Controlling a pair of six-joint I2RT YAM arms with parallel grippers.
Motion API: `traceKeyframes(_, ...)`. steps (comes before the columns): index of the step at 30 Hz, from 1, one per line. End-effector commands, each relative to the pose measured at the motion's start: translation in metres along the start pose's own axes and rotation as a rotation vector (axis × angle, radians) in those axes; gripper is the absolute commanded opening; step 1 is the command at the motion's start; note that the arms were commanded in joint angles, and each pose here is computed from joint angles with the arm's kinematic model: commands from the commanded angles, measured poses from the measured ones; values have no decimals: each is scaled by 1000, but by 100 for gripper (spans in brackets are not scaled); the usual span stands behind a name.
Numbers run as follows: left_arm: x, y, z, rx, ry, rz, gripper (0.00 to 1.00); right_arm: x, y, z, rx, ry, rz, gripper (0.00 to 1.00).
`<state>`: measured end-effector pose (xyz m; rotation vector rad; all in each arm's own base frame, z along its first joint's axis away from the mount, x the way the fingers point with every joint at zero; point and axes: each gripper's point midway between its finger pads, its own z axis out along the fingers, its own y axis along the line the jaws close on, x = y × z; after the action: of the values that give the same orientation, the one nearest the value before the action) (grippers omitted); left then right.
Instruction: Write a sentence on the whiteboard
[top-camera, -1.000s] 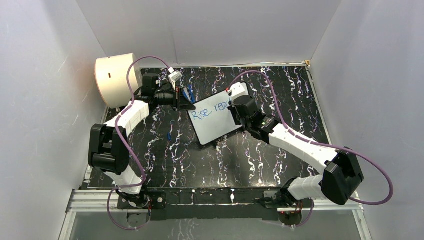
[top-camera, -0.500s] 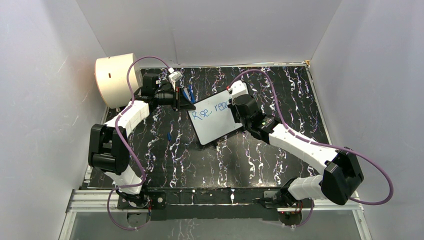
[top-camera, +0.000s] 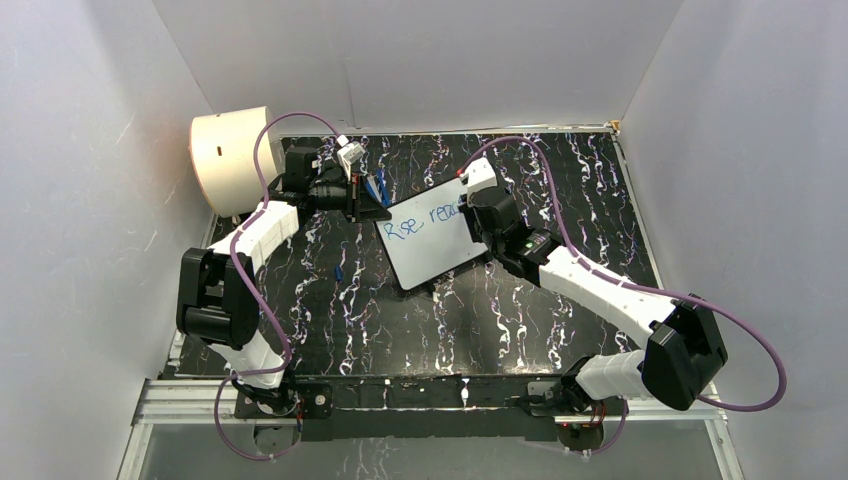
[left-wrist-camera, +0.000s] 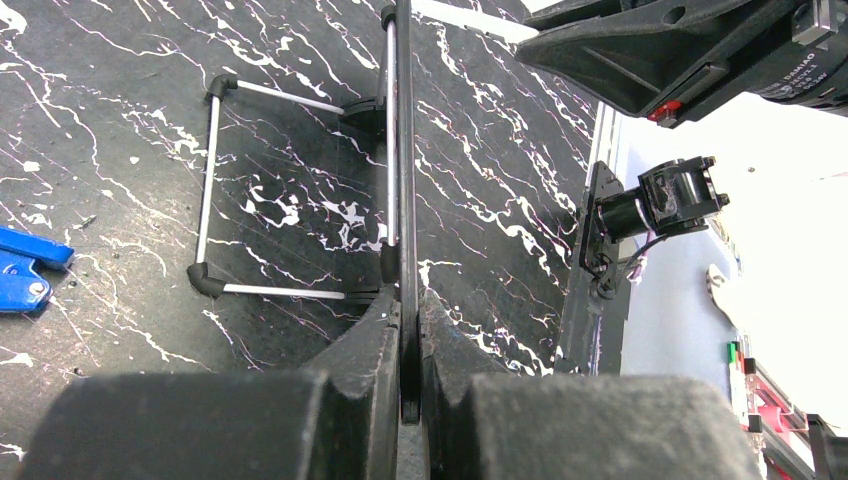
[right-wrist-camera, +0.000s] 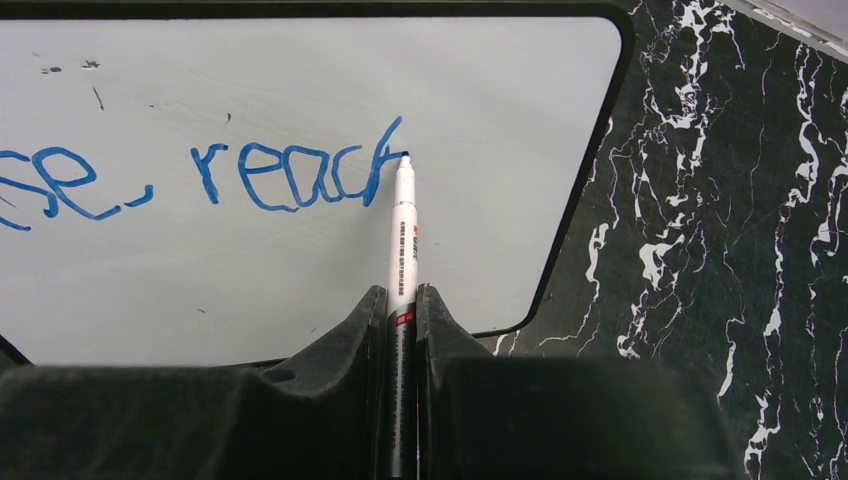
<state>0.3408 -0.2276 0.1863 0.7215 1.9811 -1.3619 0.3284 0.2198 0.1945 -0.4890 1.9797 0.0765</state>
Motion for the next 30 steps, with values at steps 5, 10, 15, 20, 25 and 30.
traceKeyframes(5, 5, -13, 6, 50, 33, 0, 0, -11, -5, -1, 10, -29, 44, 0)
traceKeyframes(10, 5, -14, 6, 46, 31, 5, 0, 2, -2, -1, -6, 16, 49, 0)
traceKeyframes(15, 4, -14, 6, 48, 31, 4, 0, 11, 1, -2, -17, 45, 51, 0)
traceKeyframes(20, 4, -13, 6, 42, 31, 6, 0, 16, 1, -4, -20, 66, 47, 0)
traceKeyframes(25, 5, -13, 6, 40, 32, 4, 0, 17, -1, -6, -16, 68, 49, 0)
traceKeyframes(30, 4, -13, 6, 40, 31, 8, 0, 18, -4, -8, -4, 63, 51, 0)
